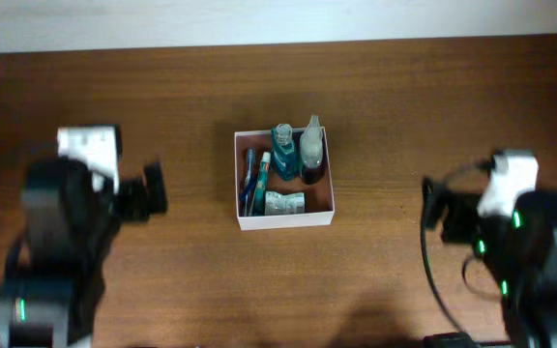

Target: Pack container

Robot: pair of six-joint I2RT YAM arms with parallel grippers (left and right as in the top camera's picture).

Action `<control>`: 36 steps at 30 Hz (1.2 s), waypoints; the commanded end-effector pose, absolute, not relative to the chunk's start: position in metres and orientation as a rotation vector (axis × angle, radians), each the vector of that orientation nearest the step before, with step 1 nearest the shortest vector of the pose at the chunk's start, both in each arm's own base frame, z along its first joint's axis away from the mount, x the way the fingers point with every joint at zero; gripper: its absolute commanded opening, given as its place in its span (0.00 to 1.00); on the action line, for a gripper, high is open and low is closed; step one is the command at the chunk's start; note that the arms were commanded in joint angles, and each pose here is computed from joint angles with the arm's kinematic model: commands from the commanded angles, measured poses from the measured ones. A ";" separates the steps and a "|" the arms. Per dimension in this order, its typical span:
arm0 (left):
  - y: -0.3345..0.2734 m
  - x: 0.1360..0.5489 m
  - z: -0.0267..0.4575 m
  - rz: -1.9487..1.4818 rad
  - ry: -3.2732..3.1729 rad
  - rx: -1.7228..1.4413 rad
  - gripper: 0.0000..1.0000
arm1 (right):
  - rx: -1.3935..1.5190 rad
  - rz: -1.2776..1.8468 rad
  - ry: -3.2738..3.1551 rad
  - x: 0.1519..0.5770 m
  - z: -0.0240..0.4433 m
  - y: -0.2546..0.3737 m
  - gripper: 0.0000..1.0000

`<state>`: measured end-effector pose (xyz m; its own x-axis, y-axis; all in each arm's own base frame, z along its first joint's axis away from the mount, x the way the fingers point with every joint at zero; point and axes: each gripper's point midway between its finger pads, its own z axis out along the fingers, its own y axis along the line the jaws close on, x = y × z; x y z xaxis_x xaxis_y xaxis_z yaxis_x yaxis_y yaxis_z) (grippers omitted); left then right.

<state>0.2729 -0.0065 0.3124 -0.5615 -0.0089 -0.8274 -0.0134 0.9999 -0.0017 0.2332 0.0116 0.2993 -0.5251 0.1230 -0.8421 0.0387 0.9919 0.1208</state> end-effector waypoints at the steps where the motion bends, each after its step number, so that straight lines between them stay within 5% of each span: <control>1: -0.008 0.234 0.275 -0.005 2.161 0.020 0.99 | 0.080 0.044 2.100 0.207 0.274 0.004 0.98; 11: -0.004 0.196 0.226 -0.017 2.142 -0.021 0.99 | 0.076 0.054 2.094 0.185 0.241 0.004 0.98; 36: -0.004 0.195 0.225 -0.017 2.148 -0.021 0.99 | 0.070 0.066 1.997 0.179 0.216 0.004 0.99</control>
